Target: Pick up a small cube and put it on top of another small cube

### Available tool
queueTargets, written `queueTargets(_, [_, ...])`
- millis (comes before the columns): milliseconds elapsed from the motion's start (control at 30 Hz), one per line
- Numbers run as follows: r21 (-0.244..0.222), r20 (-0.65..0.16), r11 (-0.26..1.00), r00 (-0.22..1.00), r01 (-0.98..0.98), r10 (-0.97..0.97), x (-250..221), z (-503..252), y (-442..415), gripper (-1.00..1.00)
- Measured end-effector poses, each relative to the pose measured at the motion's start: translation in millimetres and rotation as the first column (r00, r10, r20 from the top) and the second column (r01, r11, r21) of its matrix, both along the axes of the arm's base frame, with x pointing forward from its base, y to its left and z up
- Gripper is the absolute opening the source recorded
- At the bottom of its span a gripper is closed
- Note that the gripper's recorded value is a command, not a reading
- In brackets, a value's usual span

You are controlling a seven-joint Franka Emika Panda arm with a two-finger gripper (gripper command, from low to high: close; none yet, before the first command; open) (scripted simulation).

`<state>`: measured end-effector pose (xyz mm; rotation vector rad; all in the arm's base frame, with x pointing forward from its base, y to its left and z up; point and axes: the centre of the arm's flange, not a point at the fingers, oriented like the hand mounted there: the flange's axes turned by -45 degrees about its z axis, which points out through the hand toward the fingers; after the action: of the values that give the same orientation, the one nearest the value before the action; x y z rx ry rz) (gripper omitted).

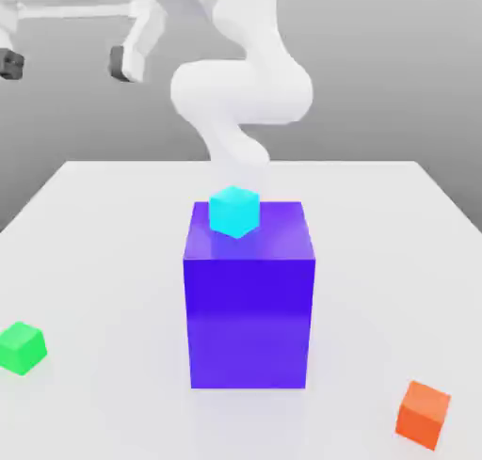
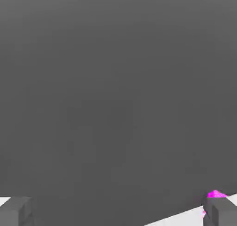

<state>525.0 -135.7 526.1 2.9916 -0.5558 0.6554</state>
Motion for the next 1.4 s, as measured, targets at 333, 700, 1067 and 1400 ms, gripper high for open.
queueTargets(333, [0.064, -0.201, 0.977, 0.962, 0.204, -0.187, 36, -155, -100, 0.0])
queueTargets(700, [0.101, -0.394, 0.91, 0.856, 0.403, -0.335, 14, -349, -185, 0.0])
queueTargets(1067, [0.104, -0.399, 0.907, 0.852, 0.408, -0.338, 13, -381, -187, -1.0])
queueTargets(1400, [0.084, -0.403, 0.887, 0.829, 0.455, -0.387, -76, -305, -207, -1.0])
